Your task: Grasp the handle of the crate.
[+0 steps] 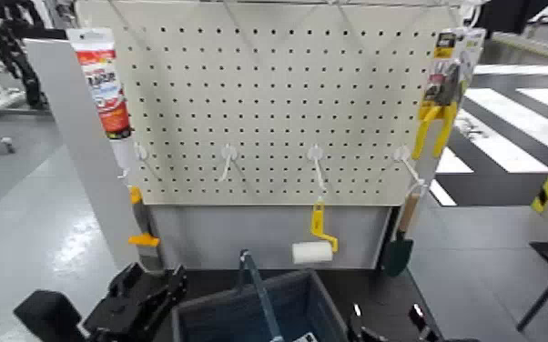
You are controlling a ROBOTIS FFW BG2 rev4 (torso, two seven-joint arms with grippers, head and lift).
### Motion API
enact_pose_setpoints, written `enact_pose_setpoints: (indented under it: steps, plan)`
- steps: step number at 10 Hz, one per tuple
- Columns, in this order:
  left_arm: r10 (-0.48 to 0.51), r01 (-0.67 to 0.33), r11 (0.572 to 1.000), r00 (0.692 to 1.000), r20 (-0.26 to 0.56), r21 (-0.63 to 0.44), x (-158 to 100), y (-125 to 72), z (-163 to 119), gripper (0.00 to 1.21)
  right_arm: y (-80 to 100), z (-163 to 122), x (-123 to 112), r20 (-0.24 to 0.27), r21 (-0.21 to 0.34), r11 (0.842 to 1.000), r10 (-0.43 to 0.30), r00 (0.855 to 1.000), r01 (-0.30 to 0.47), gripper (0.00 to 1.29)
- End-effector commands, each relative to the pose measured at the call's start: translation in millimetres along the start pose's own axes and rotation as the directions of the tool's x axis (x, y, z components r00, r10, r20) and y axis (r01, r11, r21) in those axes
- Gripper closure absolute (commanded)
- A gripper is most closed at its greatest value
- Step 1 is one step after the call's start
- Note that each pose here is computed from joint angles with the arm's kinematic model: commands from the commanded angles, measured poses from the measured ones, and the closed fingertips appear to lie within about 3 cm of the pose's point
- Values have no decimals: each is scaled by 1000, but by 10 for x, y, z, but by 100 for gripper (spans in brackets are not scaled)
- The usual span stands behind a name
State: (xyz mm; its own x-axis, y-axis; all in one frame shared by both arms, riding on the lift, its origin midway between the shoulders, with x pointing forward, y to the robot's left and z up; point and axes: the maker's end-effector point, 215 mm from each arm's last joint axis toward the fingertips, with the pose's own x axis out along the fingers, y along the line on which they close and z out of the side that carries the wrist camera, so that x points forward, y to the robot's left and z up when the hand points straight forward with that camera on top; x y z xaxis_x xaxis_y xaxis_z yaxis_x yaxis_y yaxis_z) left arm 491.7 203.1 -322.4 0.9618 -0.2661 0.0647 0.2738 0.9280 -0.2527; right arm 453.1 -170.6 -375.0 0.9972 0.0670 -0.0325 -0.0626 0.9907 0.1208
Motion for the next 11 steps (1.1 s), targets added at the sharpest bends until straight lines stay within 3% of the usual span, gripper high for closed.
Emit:
enact_pose_setpoints:
  steps: [1,3,5,9,11]
  plan:
    - [-100,84,984,991,-92,-157,60,-171,-139,33,21,-13,12,-6,-1,1000,5,1000,-5,15]
    - [-206,155,942,967,-150,-299,55,-353,-195,32,33,-22,23,-13,-2,1000,9,1000,-9,15]
    - [-299,190,872,937,-183,-452,-15,-519,-262,30,46,-20,35,-16,-2,1000,11,1000,-11,15]
    - [-472,245,661,870,-140,-709,-100,-990,-354,24,54,-20,40,-17,1,1000,13,1000,-13,15]
    - [-512,240,566,852,-108,-789,-117,-1118,-354,24,55,-13,40,-14,3,1000,12,1000,-12,15]
